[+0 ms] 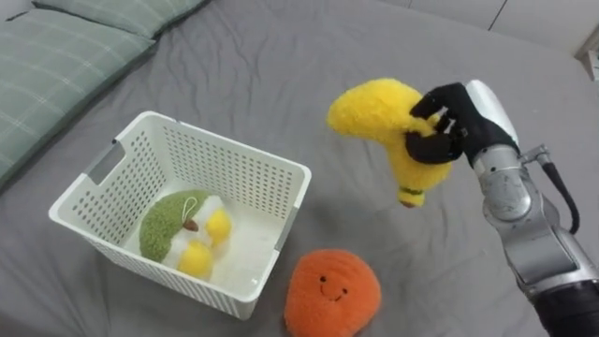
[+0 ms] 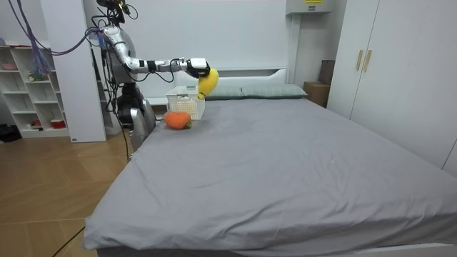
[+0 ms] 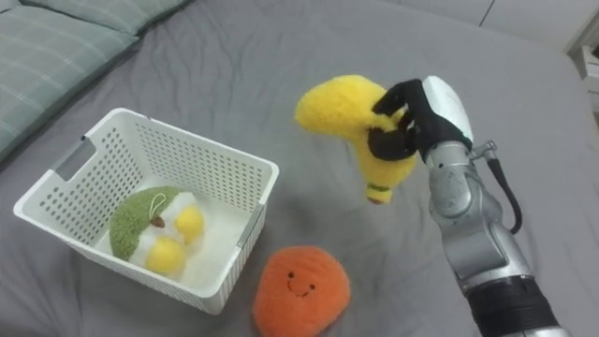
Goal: Collect toys from the bed
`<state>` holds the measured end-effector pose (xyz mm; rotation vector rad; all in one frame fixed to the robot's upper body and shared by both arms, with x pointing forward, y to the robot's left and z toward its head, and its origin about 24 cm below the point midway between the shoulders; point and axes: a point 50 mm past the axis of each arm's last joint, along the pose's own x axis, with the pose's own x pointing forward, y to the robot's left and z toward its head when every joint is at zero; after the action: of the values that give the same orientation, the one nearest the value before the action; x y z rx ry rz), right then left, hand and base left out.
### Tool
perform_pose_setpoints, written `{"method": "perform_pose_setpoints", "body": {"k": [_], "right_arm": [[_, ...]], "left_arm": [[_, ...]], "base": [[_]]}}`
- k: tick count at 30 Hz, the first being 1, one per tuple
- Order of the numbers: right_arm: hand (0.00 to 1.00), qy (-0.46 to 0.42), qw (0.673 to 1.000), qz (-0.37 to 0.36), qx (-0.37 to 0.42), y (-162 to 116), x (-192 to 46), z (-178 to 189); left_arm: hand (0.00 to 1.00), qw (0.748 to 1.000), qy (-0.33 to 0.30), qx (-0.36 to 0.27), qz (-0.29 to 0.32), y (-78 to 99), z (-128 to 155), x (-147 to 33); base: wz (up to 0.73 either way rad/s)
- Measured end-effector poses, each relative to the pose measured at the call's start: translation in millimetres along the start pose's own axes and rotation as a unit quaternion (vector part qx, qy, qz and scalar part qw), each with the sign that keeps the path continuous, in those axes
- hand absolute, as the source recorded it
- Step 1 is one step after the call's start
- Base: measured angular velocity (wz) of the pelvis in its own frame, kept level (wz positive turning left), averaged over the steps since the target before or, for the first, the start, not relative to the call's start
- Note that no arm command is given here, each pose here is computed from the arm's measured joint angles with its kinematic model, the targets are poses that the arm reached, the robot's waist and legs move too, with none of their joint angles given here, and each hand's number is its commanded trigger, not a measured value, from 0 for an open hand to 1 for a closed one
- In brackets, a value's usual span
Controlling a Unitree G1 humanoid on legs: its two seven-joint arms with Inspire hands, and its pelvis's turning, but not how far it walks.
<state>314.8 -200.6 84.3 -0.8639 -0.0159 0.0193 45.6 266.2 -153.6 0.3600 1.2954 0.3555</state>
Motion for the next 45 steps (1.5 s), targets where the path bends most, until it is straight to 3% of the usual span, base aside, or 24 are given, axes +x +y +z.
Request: {"method": "perform_pose_setpoints", "body": {"k": [6,19,29,40,41,42,45], "right_arm": [[1.00,-0.040,0.999,0.003,0.001,-4,-1,20],[1.00,-0.087,0.992,0.084,0.024,38,-6,58],[1.00,-0.121,0.986,0.114,0.025,44,1,85],[1.00,-0.150,0.976,0.159,-0.008,65,-1,106],[0.93,-0.150,0.976,0.158,-0.009,66,-1,107],[0.68,-0.150,0.976,0.158,-0.009,66,-1,107],[0.11,-0.147,0.976,0.158,-0.009,66,-1,107]], "left_arm": [[0.00,1.000,-0.014,-0.001,-0.005,-4.4,12,0.8],[0.00,0.999,-0.006,0.034,-0.004,-7.0,7,-0.2],[0.00,0.997,0.004,0.073,0.001,-6.9,-1,-1.7],[0.00,0.998,-0.007,0.070,0.002,-5.6,9,-1.7],[0.00,0.998,-0.006,0.070,0.000,-5.4,8,-1.7],[0.00,0.998,-0.004,0.070,-0.003,-5.5,7,-1.7],[0.00,0.998,-0.003,0.070,-0.004,-5.5,8,-1.7]], "base": [[-0.03],[0.04],[0.11],[0.13],[0.14],[0.11],[0.07]]}}
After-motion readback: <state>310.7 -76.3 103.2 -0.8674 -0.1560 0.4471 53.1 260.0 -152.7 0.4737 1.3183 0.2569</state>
